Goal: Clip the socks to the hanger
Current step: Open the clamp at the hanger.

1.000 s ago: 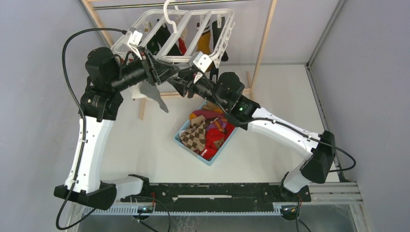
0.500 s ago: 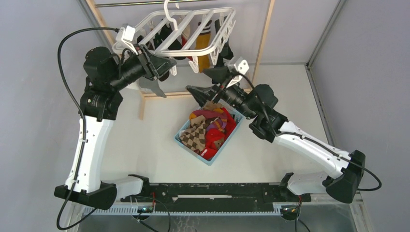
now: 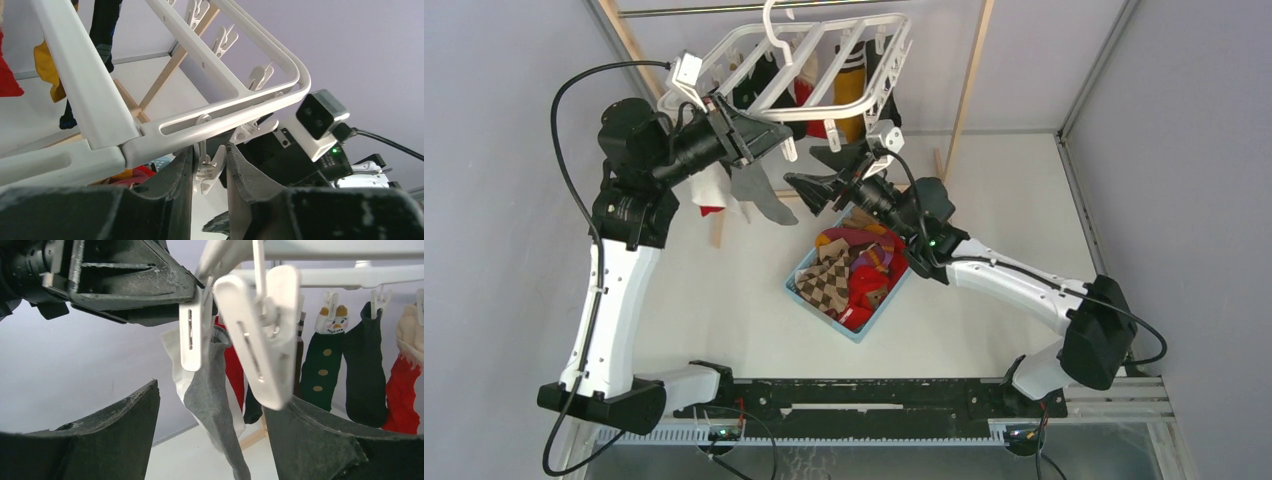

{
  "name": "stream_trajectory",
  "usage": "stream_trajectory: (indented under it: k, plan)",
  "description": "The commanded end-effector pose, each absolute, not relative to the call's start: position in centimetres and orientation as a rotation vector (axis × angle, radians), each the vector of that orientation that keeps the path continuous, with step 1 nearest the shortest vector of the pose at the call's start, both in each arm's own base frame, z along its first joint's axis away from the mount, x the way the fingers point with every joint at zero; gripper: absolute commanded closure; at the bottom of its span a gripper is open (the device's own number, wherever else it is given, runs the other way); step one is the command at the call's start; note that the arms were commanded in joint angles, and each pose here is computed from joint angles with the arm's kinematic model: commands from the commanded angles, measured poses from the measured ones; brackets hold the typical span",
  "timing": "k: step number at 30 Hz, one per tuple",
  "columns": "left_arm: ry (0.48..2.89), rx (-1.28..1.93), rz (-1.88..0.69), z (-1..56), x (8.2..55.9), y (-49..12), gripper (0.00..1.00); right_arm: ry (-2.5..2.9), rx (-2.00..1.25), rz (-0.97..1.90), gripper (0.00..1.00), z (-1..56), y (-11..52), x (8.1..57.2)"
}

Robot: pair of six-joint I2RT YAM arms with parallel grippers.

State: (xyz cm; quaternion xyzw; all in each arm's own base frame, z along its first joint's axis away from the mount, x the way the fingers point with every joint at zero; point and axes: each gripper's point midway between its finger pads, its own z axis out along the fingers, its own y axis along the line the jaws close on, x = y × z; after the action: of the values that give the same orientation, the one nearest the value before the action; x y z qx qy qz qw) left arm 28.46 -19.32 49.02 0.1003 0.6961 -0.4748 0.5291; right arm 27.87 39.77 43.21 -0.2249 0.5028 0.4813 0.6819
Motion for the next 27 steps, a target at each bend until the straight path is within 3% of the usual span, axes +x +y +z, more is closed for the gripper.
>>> stream_trajectory:
  k: [1,8,13,15,19,21,25,27]
  plan:
    - [1.646,0.285,-1.213,49.9,26.0,-19.7,1.0,0.967,-0.438,1.139,0.2,48.0,39.3,27.0]
    - [1.652,0.273,-1.211,49.6,26.1,-19.5,1.0,0.943,-0.418,1.133,0.26,48.5,40.2,28.0]
    - [1.651,0.265,-1.21,49.6,26.2,-19.4,1.0,0.939,-0.429,1.134,0.36,49.0,41.0,28.4]
    - [1.648,0.263,-1.209,49.8,26.1,-19.3,1.0,0.94,-0.437,1.132,0.42,49.0,41.3,28.5]
    - [1.65,0.254,-1.208,49.7,26.1,-19.1,0.99,0.95,-0.464,1.123,0.64,49.0,41.6,28.4]
    - [1.651,0.246,-1.207,49.7,26.2,-19.0,0.89,0.954,-0.477,1.119,0.75,49.0,41.7,28.4]
    - [1.647,0.224,-1.187,49.8,26.4,-18.6,0.5,0.958,-0.497,1.094,0.87,49.0,41.9,28.1]
    - [1.638,0.221,-1.166,49.9,26.4,-18.4,0.45,0.961,-0.504,1.084,0.89,49.0,42.0,27.9]
